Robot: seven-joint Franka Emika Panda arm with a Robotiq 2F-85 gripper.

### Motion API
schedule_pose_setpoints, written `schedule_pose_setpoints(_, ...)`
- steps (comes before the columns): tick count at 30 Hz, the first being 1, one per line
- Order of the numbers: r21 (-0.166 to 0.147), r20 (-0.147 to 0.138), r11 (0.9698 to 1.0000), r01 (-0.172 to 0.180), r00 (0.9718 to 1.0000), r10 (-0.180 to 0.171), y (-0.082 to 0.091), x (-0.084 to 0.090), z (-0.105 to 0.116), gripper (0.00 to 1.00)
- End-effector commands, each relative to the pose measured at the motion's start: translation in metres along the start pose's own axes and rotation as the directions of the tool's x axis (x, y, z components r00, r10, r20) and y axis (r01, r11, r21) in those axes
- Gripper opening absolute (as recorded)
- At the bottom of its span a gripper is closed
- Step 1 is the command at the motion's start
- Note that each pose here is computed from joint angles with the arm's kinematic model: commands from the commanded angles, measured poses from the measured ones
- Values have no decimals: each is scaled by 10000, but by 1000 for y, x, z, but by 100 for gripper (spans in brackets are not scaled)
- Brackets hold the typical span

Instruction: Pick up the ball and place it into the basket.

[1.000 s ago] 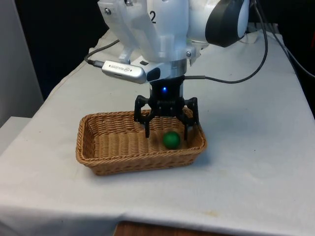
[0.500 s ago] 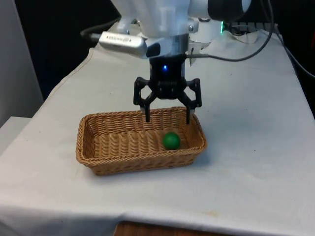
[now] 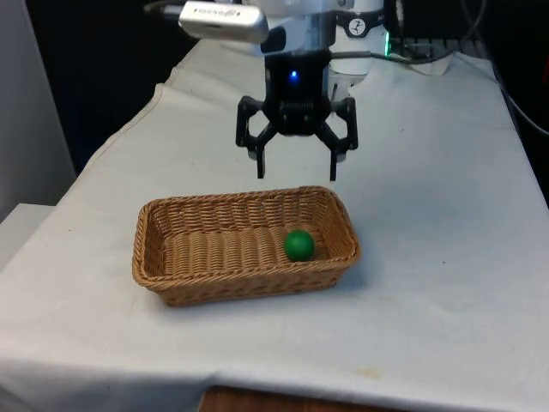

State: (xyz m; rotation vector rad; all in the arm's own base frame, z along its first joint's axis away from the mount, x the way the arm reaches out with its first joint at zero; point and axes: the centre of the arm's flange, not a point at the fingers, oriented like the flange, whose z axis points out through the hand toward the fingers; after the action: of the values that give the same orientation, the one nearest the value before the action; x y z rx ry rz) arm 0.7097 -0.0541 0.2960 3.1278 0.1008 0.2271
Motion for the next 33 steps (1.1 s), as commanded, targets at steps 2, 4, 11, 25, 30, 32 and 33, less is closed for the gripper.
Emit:
schedule_pose_setpoints(2,-98,111,10000,8,9999,-7,-1,-6,-9,100)
schedule_pose_setpoints(4,-119,151,9999,32,9999,-30,-1,-9,-13,100)
schedule_pose_setpoints(11,-138,320,9999,77,9995,-72,-1,-21,-25,100)
schedule_pose_setpoints(25,99,509,9998,183,9985,-188,0,-44,-46,100)
schedule_pose_setpoints(30,130,620,9998,182,9979,-189,1,-61,-61,100)
schedule_pose_setpoints(32,164,639,9997,196,9977,-206,1,-65,-64,100)
schedule_pose_setpoints(33,186,656,9996,217,9976,-229,1,-69,-68,100)
